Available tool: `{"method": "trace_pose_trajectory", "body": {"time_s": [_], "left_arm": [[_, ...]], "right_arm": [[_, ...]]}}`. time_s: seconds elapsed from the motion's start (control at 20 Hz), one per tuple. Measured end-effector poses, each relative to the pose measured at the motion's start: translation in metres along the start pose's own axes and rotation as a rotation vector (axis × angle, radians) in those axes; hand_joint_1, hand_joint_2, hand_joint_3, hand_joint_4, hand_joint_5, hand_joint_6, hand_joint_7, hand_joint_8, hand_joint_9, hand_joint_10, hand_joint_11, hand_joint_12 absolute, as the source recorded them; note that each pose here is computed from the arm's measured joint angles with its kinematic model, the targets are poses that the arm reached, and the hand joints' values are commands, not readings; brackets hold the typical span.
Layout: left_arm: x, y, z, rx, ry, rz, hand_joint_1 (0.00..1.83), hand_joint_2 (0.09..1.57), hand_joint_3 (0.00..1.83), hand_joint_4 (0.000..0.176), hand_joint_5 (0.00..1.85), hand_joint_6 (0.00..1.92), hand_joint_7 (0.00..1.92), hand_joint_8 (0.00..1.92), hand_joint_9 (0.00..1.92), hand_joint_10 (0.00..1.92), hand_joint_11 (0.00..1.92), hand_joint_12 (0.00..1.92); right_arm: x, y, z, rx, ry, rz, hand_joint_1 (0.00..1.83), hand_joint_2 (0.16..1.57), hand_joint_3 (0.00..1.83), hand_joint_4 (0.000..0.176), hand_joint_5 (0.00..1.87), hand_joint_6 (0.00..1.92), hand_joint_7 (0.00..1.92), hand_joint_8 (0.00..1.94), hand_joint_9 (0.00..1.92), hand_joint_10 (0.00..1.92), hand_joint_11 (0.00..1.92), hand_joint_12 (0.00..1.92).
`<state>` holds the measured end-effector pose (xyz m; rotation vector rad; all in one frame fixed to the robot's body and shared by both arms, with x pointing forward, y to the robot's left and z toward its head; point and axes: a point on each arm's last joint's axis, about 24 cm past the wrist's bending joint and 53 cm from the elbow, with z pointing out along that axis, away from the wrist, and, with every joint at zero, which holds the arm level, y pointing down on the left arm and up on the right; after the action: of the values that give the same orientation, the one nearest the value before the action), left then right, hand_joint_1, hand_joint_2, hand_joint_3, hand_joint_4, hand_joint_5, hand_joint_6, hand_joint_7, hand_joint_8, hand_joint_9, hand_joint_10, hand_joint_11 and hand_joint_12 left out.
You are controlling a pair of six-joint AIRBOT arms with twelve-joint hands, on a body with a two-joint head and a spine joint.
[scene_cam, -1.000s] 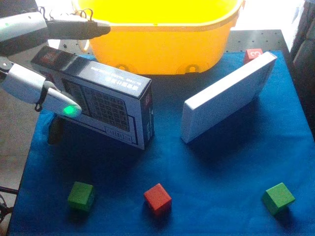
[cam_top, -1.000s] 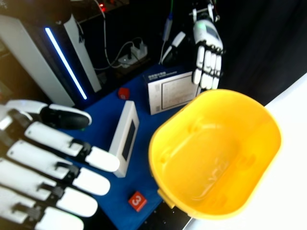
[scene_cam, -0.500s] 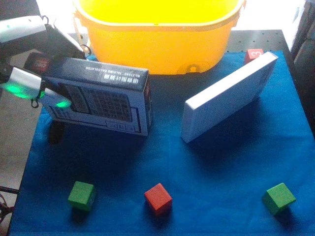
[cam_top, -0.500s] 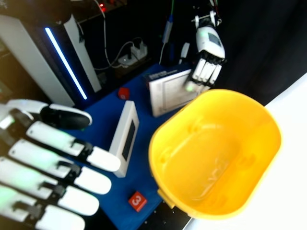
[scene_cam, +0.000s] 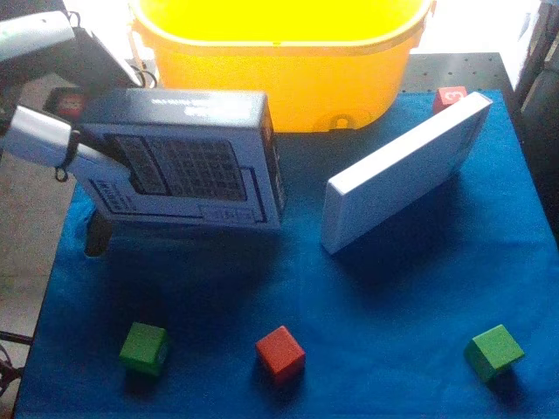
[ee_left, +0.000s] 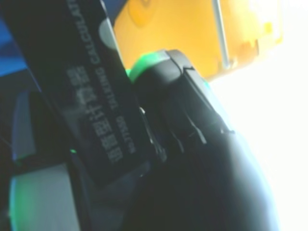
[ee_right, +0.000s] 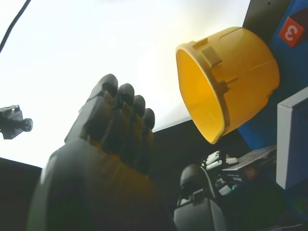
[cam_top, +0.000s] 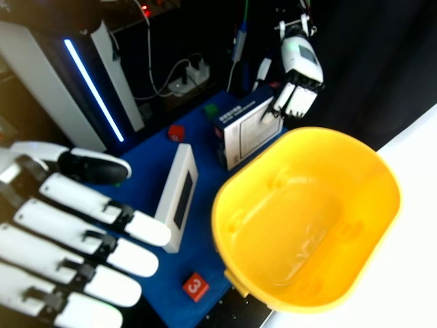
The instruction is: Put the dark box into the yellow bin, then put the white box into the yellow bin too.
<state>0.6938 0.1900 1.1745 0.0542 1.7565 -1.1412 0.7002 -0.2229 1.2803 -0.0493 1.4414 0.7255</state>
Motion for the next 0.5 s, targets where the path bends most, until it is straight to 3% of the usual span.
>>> {"method": "trace_pose_trajectory", "body": {"time_s": [0.05,0.1,0.15,0.2,0.3,0.4,0.5], "left_arm": [[-0.004,-0.002,-0.001,0.007,-0.011,-0.007,1.3,1.02,0.0,0.0,1.24,0.43,1.21,0.7,1.14,1.22,0.97,1.5],[-0.005,-0.007,-0.002,0.023,-0.015,-0.011,1.29,1.06,0.0,0.0,1.19,0.34,1.12,0.98,1.09,1.17,0.91,1.51],[-0.005,-0.01,-0.002,0.034,-0.017,-0.01,1.23,1.01,0.0,0.0,1.25,0.43,1.1,1.05,1.04,1.5,0.93,1.7],[-0.005,-0.012,-0.003,0.041,-0.017,-0.014,1.27,1.07,0.0,0.0,1.23,0.26,1.02,1.19,0.98,1.5,0.88,1.66],[-0.009,-0.023,-0.008,0.074,-0.029,-0.017,1.28,1.08,0.0,0.0,1.26,0.15,1.02,1.19,0.97,1.52,0.88,1.63],[-0.017,-0.029,-0.012,0.094,-0.053,-0.018,1.29,1.05,0.0,0.0,1.32,0.11,1.09,1.04,1.0,0.93,0.79,1.32],[-0.028,-0.035,-0.015,0.119,-0.096,-0.017,1.3,1.03,0.0,0.0,1.33,0.11,1.16,0.91,1.11,0.61,0.85,1.19]], "right_arm": [[0.0,0.0,0.0,0.0,0.0,0.0,0.06,1.22,0.01,0.0,0.43,0.0,0.47,0.0,0.46,0.0,0.31,0.01],[0.0,0.0,0.0,0.0,0.0,-0.001,0.05,1.22,0.01,0.0,0.43,0.0,0.47,0.0,0.46,0.0,0.31,0.01],[0.0,0.0,0.0,0.0,0.0,0.0,0.06,1.2,0.0,0.0,0.42,0.0,0.45,0.0,0.44,0.0,0.27,0.0],[0.0,0.0,0.0,0.0,0.0,0.0,0.07,1.19,0.0,0.0,0.42,0.0,0.45,0.0,0.44,0.0,0.28,0.01],[0.002,0.001,0.001,-0.002,0.002,0.002,0.05,1.2,0.0,0.0,0.41,0.0,0.45,0.0,0.43,0.0,0.25,0.0],[0.002,0.001,0.001,-0.002,0.003,0.002,0.05,1.21,0.0,0.0,0.42,0.01,0.44,0.0,0.43,0.0,0.24,0.0],[0.004,0.001,0.004,-0.004,0.004,0.004,0.05,1.21,0.0,0.0,0.43,0.01,0.46,0.01,0.44,0.0,0.25,0.01]]}}
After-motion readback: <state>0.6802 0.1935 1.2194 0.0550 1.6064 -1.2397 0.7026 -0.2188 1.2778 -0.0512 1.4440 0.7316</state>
